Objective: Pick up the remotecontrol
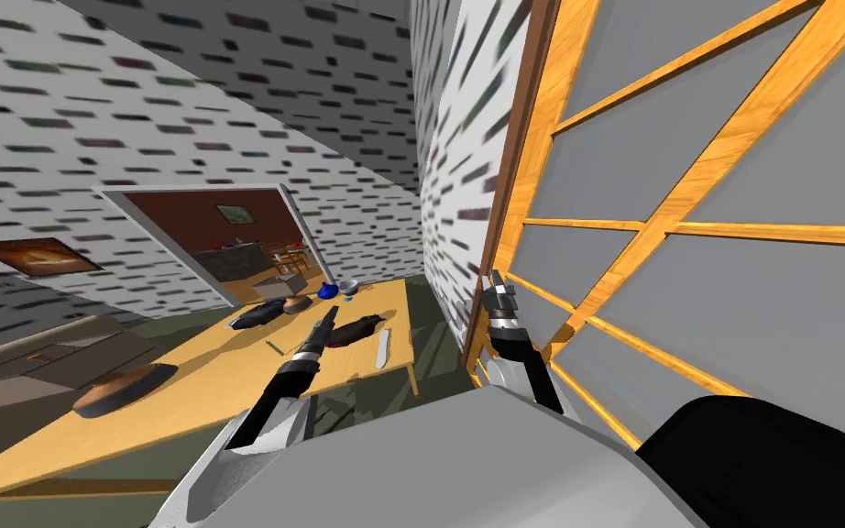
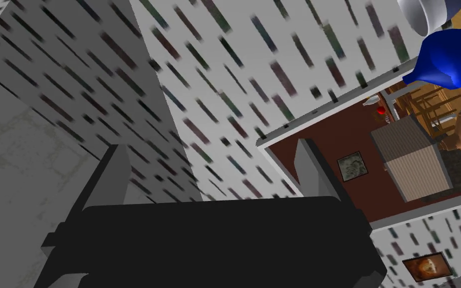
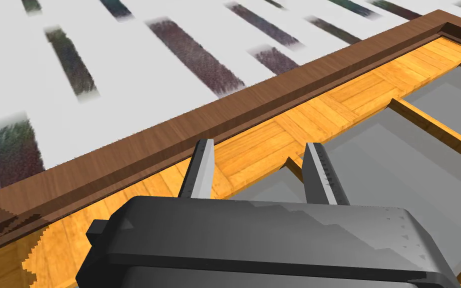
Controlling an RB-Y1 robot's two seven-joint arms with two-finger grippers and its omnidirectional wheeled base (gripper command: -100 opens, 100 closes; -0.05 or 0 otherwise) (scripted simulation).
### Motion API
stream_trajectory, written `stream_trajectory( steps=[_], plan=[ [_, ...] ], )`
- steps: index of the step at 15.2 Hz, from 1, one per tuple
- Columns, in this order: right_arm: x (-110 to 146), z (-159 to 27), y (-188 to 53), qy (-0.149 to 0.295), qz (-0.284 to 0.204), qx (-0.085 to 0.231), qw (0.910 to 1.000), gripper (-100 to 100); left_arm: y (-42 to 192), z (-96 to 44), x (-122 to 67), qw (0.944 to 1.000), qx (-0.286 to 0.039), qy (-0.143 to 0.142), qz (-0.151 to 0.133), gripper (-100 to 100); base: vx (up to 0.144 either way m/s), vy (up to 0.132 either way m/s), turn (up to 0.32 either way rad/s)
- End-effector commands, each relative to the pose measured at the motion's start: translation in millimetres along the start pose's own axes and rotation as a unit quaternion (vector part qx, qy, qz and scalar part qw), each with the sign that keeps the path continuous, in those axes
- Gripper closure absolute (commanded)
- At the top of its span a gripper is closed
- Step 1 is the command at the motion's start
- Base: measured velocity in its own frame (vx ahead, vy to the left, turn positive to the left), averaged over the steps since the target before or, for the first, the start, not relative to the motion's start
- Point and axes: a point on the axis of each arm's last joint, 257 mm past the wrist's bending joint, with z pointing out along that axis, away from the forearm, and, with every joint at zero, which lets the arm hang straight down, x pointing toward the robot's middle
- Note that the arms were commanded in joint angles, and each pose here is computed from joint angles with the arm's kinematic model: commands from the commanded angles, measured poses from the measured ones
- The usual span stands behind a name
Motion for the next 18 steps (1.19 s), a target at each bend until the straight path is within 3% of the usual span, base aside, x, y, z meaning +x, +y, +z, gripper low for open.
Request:
stream_trajectory(
  steps=[1,9,10,12,13,15,16,18],
  plan=[
    [0,0.0,0,0.000,0.000,0.000,1.0000,0,25,4.3,4.6,0.9992,-0.032,0.015,0.016,-100,-0.026,0.056,-0.444],
    [0,0.0,0,0.000,0.000,0.000,1.0000,0,76,4.4,14.8,0.9921,-0.109,0.049,0.037,-100,-0.018,0.043,-0.211],
    [0,0.0,0,0.000,0.000,0.000,1.0000,0,94,4.1,16.7,0.9882,-0.133,0.061,0.047,-100,-0.018,0.030,-0.273],
    [0,0.0,0,0.000,0.000,0.000,1.0000,0,98,2.8,18.1,0.9869,-0.140,0.064,0.047,-100,-0.023,0.037,-0.203],
    [0,0.0,0,0.000,0.000,0.000,1.0000,0,115,1.9,19.4,0.9825,-0.161,0.074,0.057,-100,-0.018,0.035,-0.229],
    [0,0.0,0,0.000,0.000,0.000,1.0000,0,120,-0.2,21.2,0.9803,-0.172,0.079,0.057,-100,-0.015,0.035,-0.214],
    [0,0.0,0,0.000,0.000,0.000,1.0000,0,137,-2.5,22.6,0.9745,-0.195,0.090,0.065,-100,-0.017,0.031,-0.244],
    [0,0.0,0,0.000,0.000,0.000,1.0000,0,141,-4.6,24.1,0.9724,-0.203,0.094,0.065,-100,-0.022,0.035,-0.229]
  ],
)
